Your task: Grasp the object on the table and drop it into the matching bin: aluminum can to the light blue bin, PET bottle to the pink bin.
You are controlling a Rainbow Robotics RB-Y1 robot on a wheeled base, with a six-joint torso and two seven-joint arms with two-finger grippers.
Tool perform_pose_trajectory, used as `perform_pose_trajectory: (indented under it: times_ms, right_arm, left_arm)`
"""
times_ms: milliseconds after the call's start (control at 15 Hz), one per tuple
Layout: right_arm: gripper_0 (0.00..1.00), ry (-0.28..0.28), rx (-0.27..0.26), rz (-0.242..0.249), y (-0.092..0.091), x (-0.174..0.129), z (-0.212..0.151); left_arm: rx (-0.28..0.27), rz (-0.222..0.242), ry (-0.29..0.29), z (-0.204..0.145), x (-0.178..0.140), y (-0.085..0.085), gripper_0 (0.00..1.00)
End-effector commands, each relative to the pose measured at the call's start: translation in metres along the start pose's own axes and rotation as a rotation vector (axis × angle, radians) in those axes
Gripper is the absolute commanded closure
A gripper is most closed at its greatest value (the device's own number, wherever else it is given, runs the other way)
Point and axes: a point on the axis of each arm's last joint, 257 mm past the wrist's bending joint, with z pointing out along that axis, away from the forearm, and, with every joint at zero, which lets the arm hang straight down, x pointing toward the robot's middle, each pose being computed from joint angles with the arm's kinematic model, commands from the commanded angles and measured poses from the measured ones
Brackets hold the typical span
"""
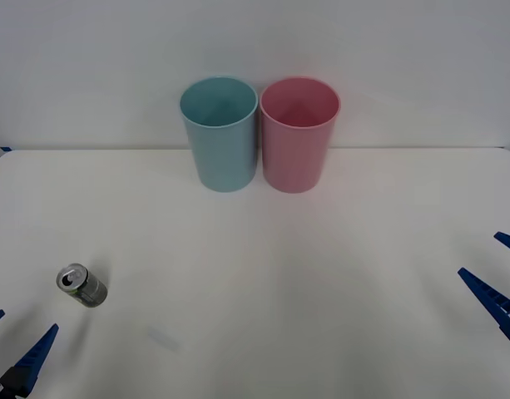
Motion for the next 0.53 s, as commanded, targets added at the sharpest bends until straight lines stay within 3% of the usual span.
perform_pose_trajectory:
  times_ms: [67,200,533]
  right_arm:
    - [0.00,0.000,0.000,0.000,0.000,0.000,0.000]
    - [0.00,0.000,0.000,0.000,0.000,0.000,0.000]
    - [0.00,0.000,0.000,0.000,0.000,0.000,0.000]
  left_arm:
    - [-0.052,0.037,0.010,0.010,0.012,-0.001,0.00]
    - [-0.075,0.058,0.020,0.016,0.018,-0.001,0.00]
    - [-0.087,0.013,0.004,0.036,0.030,-0.009,0.00]
